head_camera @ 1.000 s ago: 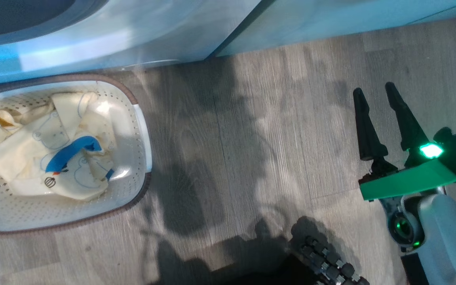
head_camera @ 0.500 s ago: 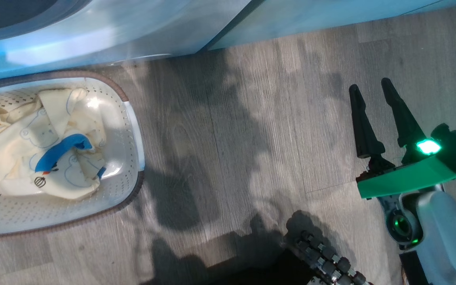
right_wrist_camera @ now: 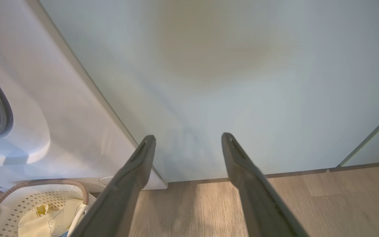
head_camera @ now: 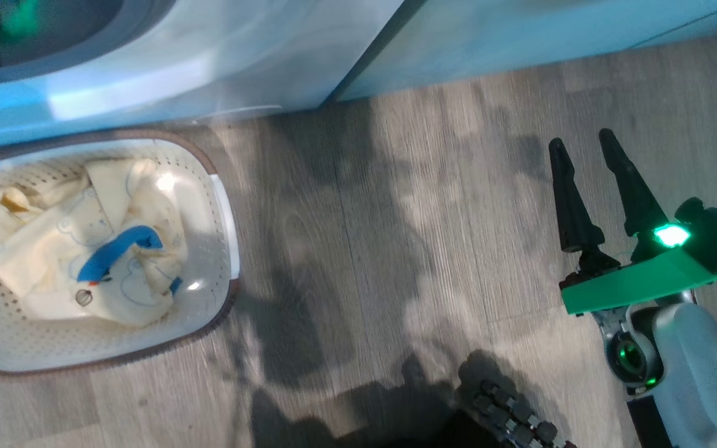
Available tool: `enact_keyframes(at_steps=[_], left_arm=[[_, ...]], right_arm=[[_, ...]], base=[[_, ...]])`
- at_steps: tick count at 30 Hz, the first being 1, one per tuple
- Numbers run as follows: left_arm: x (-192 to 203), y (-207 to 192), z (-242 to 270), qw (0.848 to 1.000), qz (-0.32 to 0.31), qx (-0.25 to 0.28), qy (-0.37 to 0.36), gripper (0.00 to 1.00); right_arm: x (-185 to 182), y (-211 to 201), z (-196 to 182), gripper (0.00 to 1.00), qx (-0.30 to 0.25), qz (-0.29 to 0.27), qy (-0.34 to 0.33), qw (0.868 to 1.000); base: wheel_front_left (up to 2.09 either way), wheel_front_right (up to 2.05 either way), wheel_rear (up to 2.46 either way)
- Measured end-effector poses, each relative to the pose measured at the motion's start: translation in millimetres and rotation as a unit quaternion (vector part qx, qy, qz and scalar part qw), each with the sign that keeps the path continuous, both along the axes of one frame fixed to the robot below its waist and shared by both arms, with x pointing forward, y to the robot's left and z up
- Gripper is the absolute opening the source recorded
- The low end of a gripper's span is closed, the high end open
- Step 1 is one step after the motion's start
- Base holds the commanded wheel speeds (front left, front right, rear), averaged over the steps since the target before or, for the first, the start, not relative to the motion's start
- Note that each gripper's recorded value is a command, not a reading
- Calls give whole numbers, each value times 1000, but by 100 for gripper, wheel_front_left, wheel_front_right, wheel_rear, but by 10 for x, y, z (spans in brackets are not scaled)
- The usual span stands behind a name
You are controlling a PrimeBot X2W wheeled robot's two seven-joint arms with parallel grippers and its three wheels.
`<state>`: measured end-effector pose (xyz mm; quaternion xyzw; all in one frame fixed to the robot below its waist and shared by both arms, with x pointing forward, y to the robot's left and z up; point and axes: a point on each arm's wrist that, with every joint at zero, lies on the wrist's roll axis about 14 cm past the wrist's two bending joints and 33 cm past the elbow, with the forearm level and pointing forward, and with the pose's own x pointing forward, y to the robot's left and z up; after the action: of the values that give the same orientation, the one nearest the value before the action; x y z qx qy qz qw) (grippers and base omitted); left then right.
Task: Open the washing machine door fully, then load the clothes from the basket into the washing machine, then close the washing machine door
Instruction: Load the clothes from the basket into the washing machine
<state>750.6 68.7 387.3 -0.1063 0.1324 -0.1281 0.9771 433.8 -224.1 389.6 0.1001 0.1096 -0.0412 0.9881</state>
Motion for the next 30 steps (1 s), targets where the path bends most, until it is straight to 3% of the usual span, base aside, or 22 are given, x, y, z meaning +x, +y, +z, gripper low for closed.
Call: enact_keyframes(at_steps=[12, 24, 30], left_arm=[[-616, -168, 80, 999, -41, 16, 2, 100], [-1208, -32, 487, 998, -46, 4, -49, 100], [-1637, 145, 443, 998, -32, 8, -55, 100]], right_arm=[[-236, -8, 275, 100, 8, -13, -26, 1000], [-420, 52, 560, 100, 17, -11, -62, 998], [-450, 77, 697, 100, 19, -7, -83, 996]], base=[[0, 0, 0], [0, 0, 0], [0, 0, 0]])
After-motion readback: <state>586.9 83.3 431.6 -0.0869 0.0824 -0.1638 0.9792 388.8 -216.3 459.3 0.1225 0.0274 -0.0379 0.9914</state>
